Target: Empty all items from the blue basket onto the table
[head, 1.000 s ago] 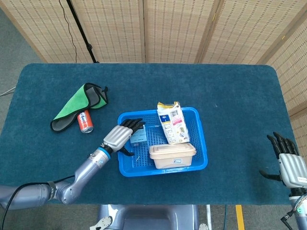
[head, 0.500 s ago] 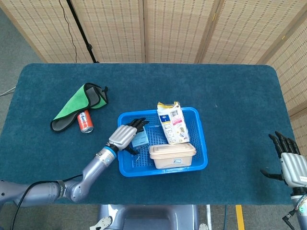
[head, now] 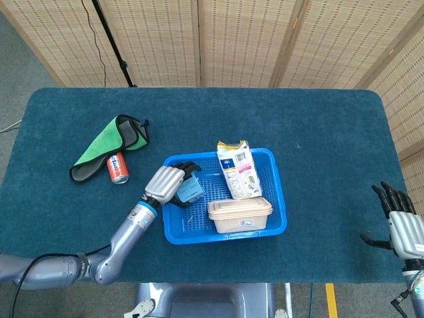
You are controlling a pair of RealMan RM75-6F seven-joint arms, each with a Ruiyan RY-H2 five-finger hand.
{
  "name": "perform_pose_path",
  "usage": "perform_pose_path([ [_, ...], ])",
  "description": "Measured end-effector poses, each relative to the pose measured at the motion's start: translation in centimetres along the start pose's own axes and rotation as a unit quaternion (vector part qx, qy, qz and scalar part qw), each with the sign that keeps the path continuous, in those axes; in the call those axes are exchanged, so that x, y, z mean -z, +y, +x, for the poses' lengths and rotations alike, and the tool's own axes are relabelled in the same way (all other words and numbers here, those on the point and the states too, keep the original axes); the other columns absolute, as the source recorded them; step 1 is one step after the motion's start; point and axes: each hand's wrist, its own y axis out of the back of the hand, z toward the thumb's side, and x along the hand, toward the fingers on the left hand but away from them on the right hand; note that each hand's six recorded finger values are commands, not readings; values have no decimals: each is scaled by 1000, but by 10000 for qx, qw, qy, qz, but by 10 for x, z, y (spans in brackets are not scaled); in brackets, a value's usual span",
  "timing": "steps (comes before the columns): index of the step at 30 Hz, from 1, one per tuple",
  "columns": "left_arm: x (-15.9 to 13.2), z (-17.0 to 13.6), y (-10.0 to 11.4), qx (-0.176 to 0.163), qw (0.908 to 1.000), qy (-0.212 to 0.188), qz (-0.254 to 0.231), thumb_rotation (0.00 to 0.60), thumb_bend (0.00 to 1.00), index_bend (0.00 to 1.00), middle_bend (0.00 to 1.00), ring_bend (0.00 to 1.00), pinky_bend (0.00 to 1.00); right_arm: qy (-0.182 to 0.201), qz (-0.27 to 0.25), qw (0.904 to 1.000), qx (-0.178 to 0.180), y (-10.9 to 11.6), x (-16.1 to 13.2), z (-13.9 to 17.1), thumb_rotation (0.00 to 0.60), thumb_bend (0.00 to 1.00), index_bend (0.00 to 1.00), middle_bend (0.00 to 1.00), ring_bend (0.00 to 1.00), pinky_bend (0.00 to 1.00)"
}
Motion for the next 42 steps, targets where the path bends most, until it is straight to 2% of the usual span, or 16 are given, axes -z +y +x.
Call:
perform_pose_path([
  [7,12,-23,56,-524,9985,-34,144,600,92,250,238,255,482,33,-4,10000,24,1,-2,2,600,0,0,0,0,0],
  [11,43,-46,92,-756,9959,233,436,600,92,253,240,256,482,59,4,10000,24,1,-4,4,600,0,0,0,0,0],
  [14,74,-68,104,-786,9937,510,609,600,91,253,240,256,482,70,22,10000,16,0,-5,4,600,0,0,0,0,0],
  [20,121,-95,94,-624,9931,863,495,600,91,253,240,249,483,77,70,9999,-33,-3,-7,4,600,0,0,0,0,0],
  [24,144,-105,81,-408,9934,921,543,600,87,247,238,230,479,89,118,9999,-59,-6,-9,4,600,0,0,0,0,0],
  [26,151,-110,74,-283,9937,891,620,600,76,169,162,143,376,83,145,9998,-72,-7,-9,4,600,0,0,0,0,0],
  [28,151,-112,67,-156,9947,813,614,600,57,38,34,25,118,72,166,9998,-87,-9,-9,4,600,0,0,0,0,0],
  [30,149,-115,62,-13,9961,682,552,600,39,0,0,0,0,68,174,9998,-94,-10,-9,4,600,0,0,0,0,0],
  [33,146,-121,60,99,9976,486,477,600,23,0,0,0,0,83,172,9998,-100,-10,-10,4,600,0,0,0,0,0],
  [36,144,-130,67,27,9978,350,562,600,21,0,0,0,0,103,134,9998,-104,-8,-9,4,600,0,0,0,0,0],
  [42,151,-161,92,-265,9942,539,888,600,21,0,0,0,0,209,-233,9993,-202,-5,-10,2,600,0,0,0,0,0],
])
